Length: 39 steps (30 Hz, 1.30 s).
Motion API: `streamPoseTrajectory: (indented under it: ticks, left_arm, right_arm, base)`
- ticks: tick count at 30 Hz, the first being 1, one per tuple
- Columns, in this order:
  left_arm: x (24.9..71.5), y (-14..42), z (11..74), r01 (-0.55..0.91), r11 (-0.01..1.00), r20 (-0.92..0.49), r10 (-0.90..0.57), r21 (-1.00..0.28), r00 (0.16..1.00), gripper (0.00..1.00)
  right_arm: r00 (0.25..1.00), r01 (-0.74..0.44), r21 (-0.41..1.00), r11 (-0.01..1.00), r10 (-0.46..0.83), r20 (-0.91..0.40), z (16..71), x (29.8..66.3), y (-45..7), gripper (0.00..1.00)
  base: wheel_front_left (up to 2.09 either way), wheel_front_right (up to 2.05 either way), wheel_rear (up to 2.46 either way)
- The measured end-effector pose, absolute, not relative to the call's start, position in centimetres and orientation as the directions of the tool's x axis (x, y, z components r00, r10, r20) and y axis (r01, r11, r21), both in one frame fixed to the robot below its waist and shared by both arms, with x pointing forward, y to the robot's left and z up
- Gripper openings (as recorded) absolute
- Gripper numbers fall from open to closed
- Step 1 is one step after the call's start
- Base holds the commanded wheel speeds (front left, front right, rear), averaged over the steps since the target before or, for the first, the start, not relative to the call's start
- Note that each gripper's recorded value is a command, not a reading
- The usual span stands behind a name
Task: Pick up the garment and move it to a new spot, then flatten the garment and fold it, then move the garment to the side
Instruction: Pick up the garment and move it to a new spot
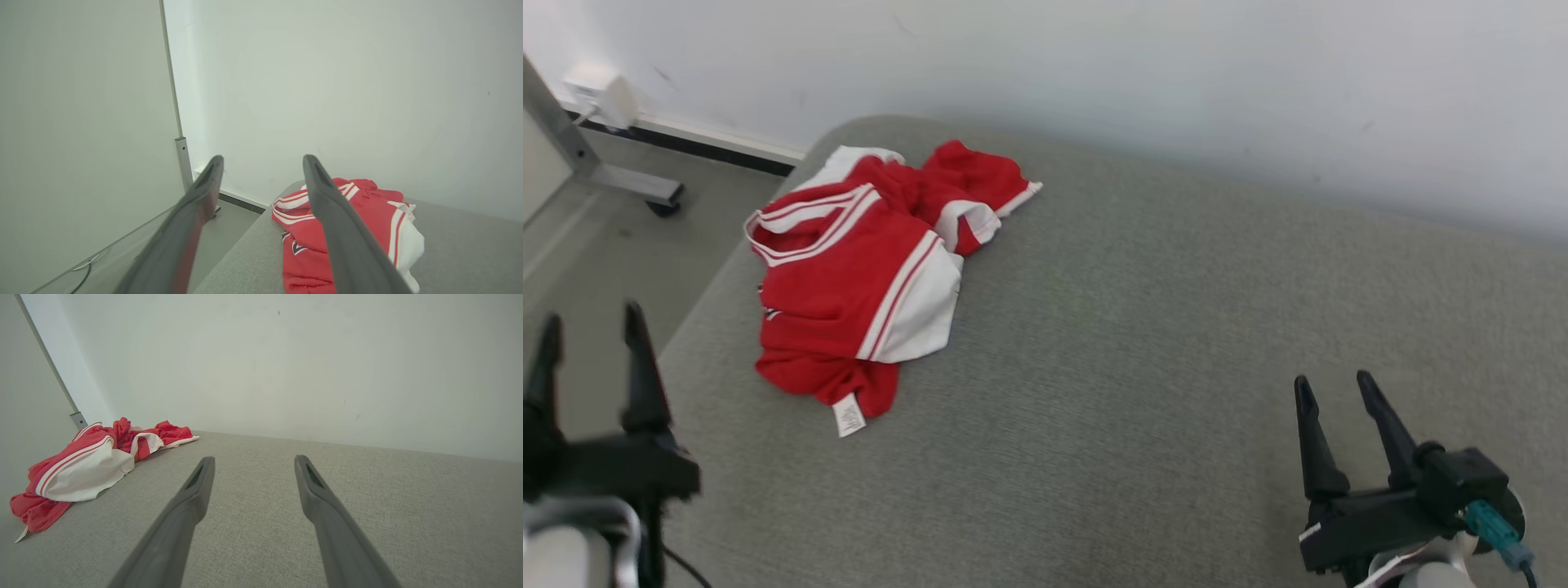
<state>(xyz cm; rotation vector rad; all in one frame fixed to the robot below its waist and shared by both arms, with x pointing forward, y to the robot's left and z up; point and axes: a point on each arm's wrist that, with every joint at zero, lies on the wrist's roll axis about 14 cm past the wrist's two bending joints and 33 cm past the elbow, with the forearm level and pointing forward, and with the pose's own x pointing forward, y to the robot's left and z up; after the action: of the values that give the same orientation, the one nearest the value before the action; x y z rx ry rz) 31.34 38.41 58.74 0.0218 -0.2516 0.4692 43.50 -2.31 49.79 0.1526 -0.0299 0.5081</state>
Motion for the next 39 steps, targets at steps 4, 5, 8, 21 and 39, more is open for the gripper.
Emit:
streamPoseTrajectory:
  ticks: [4, 5, 8, 21, 39]
  left_arm:
    - [35.9, 38.9, 61.1, -0.410, 0.912, 0.275, 0.399, -0.018, 0.875, 1.00]
    - [37.1, 38.7, 61.4, -0.396, 0.918, 0.278, 0.385, -0.020, 0.880, 1.00]
    - [40.5, 38.9, 62.2, -0.366, 0.930, 0.273, 0.352, 0.000, 0.895, 1.00]
    - [53.2, 35.8, 53.2, -0.230, 0.972, -0.062, 0.233, 0.039, 0.971, 1.00]
    - [51.5, 33.8, 39.1, -0.214, 0.977, -0.640, 0.162, -0.003, 0.751, 1.00]
  right_arm:
    - [0.898, -0.440, 0.135, 0.888, 0.434, 0.070, 49.5, 44.9, -4.3, 1.00]
    - [0.905, -0.424, 0.135, 0.895, 0.419, 0.069, 49.4, 45.3, -4.9, 1.00]
    - [0.926, -0.377, 0.132, 0.917, 0.372, 0.060, 48.7, 46.1, -6.8, 1.00]
    - [0.990, -0.129, 0.093, 0.987, 0.133, -0.040, 44.7, 46.2, -16.4, 1.00]
    - [0.996, -0.047, 0.053, 0.997, 0.050, -0.067, 44.2, 44.7, -19.7, 1.00]
  base:
    - [0.00, 0.00, 0.00]
    - [0.00, 0.00, 0.00]
    - [0.00, 0.00, 0.00]
    - [0.00, 0.00, 0.00]
    - [0.00, 0.00, 0.00]
